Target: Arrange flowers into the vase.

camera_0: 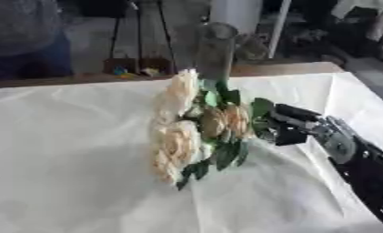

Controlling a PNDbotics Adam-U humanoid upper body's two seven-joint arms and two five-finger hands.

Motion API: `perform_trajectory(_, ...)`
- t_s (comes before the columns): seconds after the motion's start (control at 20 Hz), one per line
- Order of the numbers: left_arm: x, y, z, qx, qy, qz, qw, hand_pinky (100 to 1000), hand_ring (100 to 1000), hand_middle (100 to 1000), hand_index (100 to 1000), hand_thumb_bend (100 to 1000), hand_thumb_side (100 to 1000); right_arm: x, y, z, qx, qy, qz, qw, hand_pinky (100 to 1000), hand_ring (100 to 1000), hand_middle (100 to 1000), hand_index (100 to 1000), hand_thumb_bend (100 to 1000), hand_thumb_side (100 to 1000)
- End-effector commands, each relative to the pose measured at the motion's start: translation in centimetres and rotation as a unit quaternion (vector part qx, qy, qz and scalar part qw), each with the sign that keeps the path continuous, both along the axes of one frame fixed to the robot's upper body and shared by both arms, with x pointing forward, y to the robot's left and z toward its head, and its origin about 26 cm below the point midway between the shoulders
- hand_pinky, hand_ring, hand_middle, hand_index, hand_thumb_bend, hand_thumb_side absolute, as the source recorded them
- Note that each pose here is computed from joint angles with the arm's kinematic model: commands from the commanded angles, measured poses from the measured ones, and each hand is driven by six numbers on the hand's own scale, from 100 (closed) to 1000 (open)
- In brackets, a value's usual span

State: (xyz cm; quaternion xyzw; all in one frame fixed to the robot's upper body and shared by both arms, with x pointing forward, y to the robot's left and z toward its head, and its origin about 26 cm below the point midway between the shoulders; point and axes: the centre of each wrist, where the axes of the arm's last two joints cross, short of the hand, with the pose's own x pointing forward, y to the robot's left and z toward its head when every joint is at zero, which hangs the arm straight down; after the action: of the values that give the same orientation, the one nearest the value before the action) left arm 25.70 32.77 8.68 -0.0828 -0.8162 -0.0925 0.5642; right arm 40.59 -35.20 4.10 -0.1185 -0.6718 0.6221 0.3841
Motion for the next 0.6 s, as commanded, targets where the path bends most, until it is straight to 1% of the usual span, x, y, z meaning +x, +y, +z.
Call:
perform_trajectory(0.05,0.1,0.2,0.7,0.007,-0.011,0.000,1.000,547,427,315,594,645,987,0.5,-0.8,1.6,0.010,-0.032,-0.017,0.999,100,100,100,151,100,1000)
perform_trajectory(0.15,0.1,0.2,0.7,0.007,-0.011,0.000,1.000,547,426,315,594,645,987,0.6,-0.7,1.9,0.023,-0.044,-0.027,0.998,100,100,100,100,100,1000)
perform_trajectory(0.45,0.1,0.2,0.7,0.007,-0.012,-0.001,1.000,547,427,315,595,645,986,0.7,-0.7,2.5,0.056,-0.080,-0.051,0.994,100,100,100,100,100,992)
perform_trajectory(0.6,0.1,0.2,0.7,0.007,-0.011,0.000,1.000,547,426,315,595,644,987,0.9,-0.6,3.2,0.069,-0.101,-0.063,0.991,100,100,100,100,100,980)
